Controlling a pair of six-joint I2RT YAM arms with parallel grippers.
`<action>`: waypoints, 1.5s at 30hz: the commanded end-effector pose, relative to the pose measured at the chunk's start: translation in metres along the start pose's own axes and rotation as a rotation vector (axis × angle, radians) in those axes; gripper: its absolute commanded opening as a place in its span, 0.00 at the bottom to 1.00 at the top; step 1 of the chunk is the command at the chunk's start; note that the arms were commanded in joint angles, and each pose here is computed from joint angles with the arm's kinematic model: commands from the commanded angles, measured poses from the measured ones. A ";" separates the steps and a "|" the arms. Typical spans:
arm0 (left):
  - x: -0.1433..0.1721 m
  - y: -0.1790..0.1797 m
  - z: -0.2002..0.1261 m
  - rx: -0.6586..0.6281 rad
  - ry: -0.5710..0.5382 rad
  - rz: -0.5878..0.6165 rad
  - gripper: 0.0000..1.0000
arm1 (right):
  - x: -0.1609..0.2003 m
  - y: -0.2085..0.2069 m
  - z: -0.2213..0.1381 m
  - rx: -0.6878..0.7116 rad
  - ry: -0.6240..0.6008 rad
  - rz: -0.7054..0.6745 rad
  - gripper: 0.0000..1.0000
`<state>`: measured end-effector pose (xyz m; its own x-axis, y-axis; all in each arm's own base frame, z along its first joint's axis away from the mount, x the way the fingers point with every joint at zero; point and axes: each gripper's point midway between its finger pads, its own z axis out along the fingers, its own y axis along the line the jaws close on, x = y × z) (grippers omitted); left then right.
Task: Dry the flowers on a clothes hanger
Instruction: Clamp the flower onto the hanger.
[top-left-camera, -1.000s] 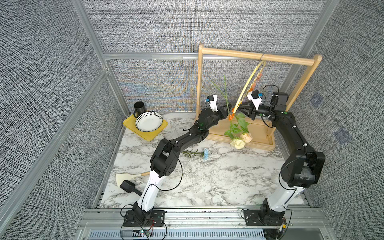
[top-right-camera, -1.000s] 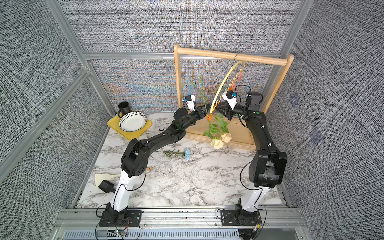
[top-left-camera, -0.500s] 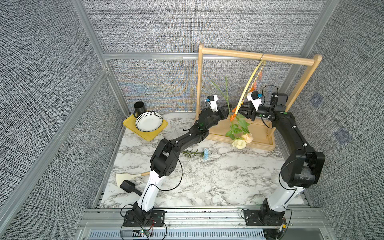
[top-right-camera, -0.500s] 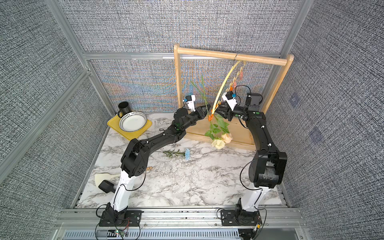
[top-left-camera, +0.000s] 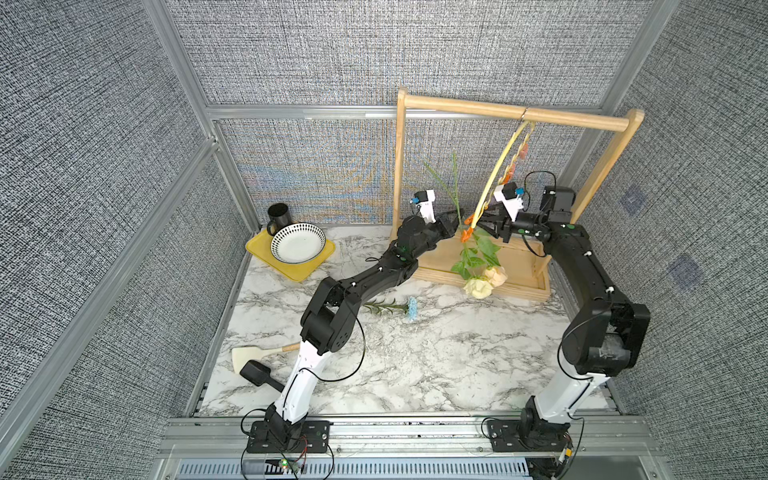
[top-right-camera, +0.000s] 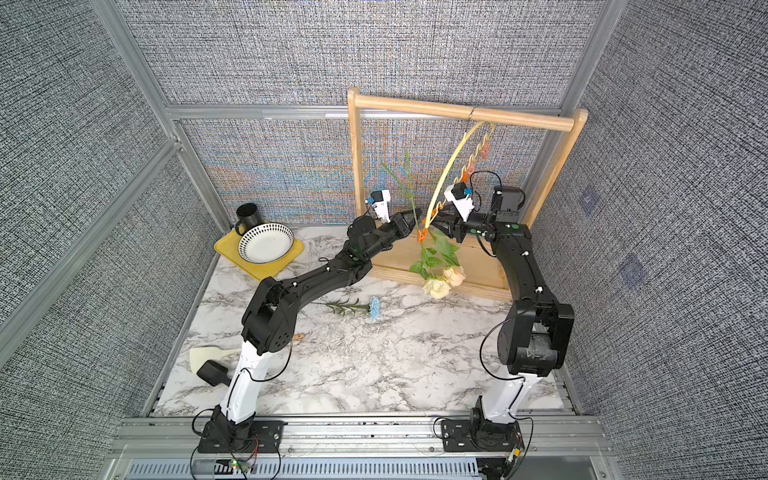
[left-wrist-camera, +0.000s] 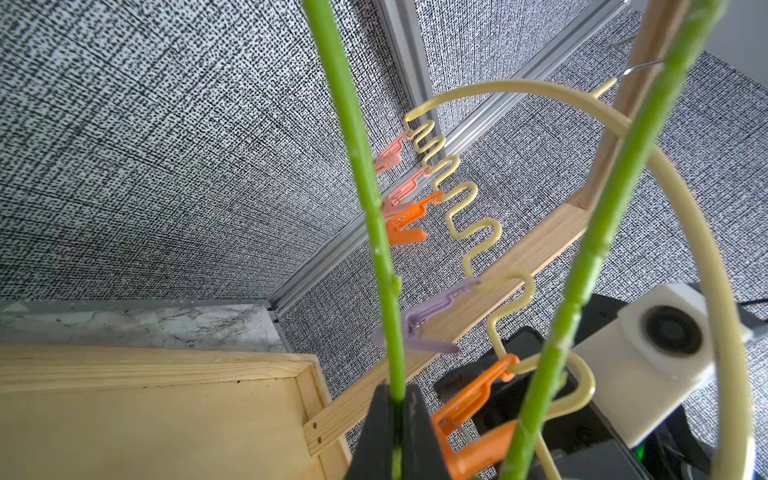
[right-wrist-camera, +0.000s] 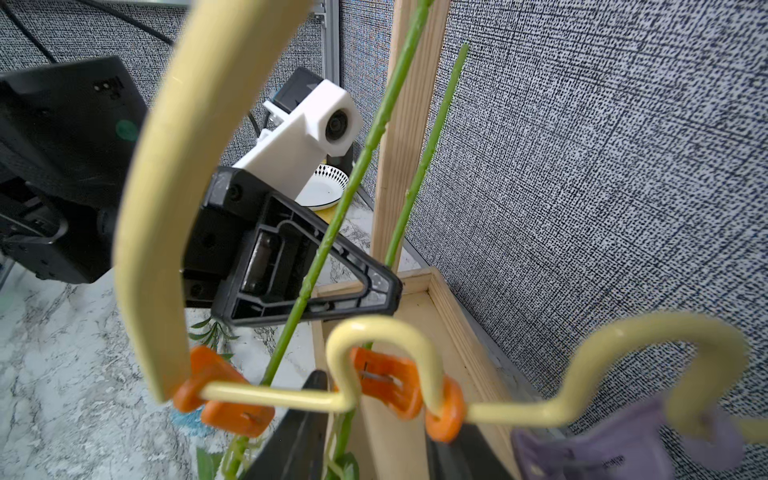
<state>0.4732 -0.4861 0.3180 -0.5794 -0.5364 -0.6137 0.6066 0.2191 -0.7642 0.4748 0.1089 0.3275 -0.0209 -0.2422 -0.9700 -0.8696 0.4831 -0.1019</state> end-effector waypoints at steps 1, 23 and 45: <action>-0.010 -0.015 0.000 0.050 -0.030 0.009 0.02 | -0.008 0.001 0.000 -0.010 -0.032 -0.003 0.42; -0.008 -0.013 0.002 0.048 -0.030 -0.006 0.02 | -0.017 -0.008 0.000 0.013 -0.078 0.062 0.42; -0.011 -0.014 0.004 0.056 -0.037 -0.021 0.02 | -0.007 -0.006 0.005 -0.002 -0.051 0.087 0.20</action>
<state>0.4760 -0.4867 0.3242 -0.5892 -0.5597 -0.5827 0.5948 0.1876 -0.7817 0.4840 0.1115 0.3380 -0.0648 -0.1409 -0.9879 -0.8636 0.5040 -0.0152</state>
